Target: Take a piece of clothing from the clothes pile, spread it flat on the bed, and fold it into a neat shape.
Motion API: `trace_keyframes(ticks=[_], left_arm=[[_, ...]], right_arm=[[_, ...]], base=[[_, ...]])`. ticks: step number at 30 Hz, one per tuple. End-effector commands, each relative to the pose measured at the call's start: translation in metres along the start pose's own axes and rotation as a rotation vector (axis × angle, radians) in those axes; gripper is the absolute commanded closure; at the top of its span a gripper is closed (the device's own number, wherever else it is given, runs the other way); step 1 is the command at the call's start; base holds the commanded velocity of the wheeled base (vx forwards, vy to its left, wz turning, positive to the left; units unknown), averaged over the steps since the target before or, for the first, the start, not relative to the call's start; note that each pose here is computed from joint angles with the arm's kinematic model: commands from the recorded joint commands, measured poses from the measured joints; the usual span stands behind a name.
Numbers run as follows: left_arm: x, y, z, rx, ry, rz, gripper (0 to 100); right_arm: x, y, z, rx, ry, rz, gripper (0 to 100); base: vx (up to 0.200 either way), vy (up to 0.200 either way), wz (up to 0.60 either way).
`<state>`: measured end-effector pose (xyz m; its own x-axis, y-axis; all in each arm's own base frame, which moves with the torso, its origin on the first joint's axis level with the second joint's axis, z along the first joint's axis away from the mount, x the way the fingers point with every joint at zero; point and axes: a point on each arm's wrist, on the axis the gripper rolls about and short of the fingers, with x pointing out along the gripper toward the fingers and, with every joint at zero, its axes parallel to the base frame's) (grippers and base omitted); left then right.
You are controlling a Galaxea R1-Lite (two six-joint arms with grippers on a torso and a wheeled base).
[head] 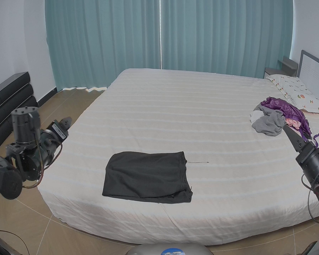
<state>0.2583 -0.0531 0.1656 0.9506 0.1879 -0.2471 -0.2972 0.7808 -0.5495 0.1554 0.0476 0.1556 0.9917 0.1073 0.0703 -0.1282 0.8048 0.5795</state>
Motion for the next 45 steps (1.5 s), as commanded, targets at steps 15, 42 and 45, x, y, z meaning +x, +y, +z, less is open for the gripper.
trace_keyframes(ticks=[15,42,45], left_arm=[[-0.173,0.067,0.037,0.234,-0.450,0.068,0],[-0.282,0.143,0.010,0.320,-0.883,0.193,0],[-0.276,0.149,0.001,0.352,-0.851,0.157,0]], right_arm=[[-0.167,-0.034,0.014,-0.550,-0.156,-0.215,0],[-0.194,-0.038,-0.004,-0.784,-0.254,-0.095,0],[-0.190,-0.044,-0.012,-0.778,-0.275,-0.099,0]], base=[[0.000,0.000,0.00],[0.000,0.000,0.00],[0.000,0.000,0.00]])
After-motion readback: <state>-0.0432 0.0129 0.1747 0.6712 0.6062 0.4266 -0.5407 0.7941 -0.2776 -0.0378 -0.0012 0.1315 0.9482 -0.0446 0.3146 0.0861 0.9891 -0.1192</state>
